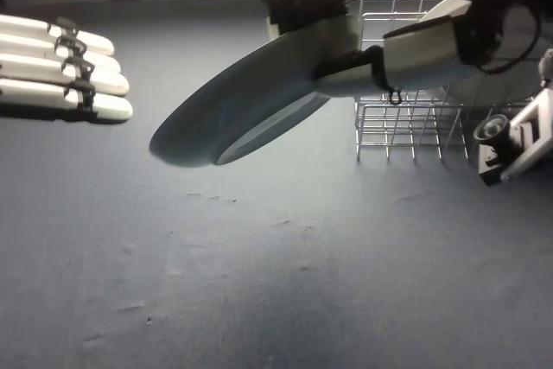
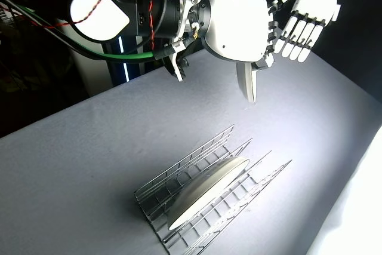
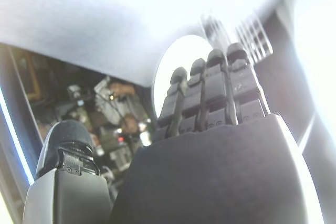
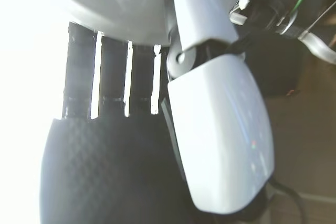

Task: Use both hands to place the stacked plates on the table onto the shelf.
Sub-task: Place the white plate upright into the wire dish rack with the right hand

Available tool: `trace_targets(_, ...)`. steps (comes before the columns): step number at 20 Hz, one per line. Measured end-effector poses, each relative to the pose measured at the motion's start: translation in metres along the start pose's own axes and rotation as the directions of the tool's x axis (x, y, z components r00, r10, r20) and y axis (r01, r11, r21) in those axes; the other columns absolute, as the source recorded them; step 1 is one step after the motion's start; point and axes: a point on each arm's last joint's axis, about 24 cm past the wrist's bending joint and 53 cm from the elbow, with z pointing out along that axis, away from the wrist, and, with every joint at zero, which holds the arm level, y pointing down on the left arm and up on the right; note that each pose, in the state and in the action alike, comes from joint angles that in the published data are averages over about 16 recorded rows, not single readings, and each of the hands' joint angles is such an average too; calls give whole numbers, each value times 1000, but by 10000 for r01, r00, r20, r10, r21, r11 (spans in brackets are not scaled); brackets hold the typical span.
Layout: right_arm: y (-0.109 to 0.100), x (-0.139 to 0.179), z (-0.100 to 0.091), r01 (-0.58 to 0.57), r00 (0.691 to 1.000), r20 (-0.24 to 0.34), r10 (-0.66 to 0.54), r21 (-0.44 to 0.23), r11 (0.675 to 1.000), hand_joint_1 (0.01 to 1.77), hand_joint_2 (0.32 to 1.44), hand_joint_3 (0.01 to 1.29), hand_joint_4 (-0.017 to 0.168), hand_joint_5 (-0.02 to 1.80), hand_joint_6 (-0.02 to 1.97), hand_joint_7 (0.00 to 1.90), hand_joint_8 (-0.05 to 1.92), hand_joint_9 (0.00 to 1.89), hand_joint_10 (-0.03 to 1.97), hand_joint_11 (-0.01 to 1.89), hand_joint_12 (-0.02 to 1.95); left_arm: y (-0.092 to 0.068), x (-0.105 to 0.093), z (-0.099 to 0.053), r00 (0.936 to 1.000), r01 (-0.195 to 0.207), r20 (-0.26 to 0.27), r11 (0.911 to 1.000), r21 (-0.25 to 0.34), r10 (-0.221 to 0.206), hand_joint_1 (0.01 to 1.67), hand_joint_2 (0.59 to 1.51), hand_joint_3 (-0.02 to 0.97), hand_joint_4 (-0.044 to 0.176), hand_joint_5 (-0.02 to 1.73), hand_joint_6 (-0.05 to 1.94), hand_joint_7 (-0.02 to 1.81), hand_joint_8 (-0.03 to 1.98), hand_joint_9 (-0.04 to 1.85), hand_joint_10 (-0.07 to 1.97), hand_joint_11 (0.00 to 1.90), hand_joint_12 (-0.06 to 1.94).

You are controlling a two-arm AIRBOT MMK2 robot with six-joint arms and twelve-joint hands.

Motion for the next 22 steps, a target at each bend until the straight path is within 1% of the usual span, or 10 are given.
trace_targets(3, 0, -12, -4, -880, 9954, 391, 875, 118, 9961, 1350, 1081, 14, -8, 813, 1171, 887, 1015, 867, 1229, 782, 1182, -2, -6, 0, 9998, -168, 83, 9998, 52, 168, 15, 1109, 14, 1, 21, 20, 17, 7, 22, 9, 15, 13)
trace_targets(5, -2, -20, -7, -1471, 9871, 661, 1456, 175, 9890, 1351, 1083, 13, -8, 810, 1171, 883, 1020, 862, 1236, 777, 1186, -5, -10, 0, 9996, -259, 138, 9996, 99, 258, 15, 1110, 13, 1, 21, 19, 17, 7, 22, 8, 15, 13)
trace_targets(12, -10, -47, -19, -3162, 9382, 1560, 3091, 223, 9484, 1354, 1088, 13, -8, 801, 1170, 882, 1024, 848, 1259, 756, 1212, -9, -12, 2, 9994, -330, 148, 9993, 180, 328, 15, 1111, 13, 2, 21, 20, 18, 6, 22, 8, 15, 12)
trace_targets(18, -18, -66, -33, -3806, 9056, 2135, 3666, 272, 9244, 1356, 1090, 13, -8, 801, 1150, 893, 1010, 839, 1267, 739, 1228, -11, -12, 4, 9994, -315, 153, 9992, 234, 311, 14, 1111, 13, 2, 21, 19, 19, 6, 22, 8, 14, 12)
trace_targets(22, -27, -74, -43, -3898, 8974, 2430, 3683, 453, 9198, 1356, 1089, 13, -8, 803, 1130, 906, 1002, 841, 1259, 738, 1230, -13, -11, 5, 9994, -309, 143, 9991, 287, 305, 14, 1112, 13, 2, 21, 19, 19, 5, 22, 9, 14, 13)
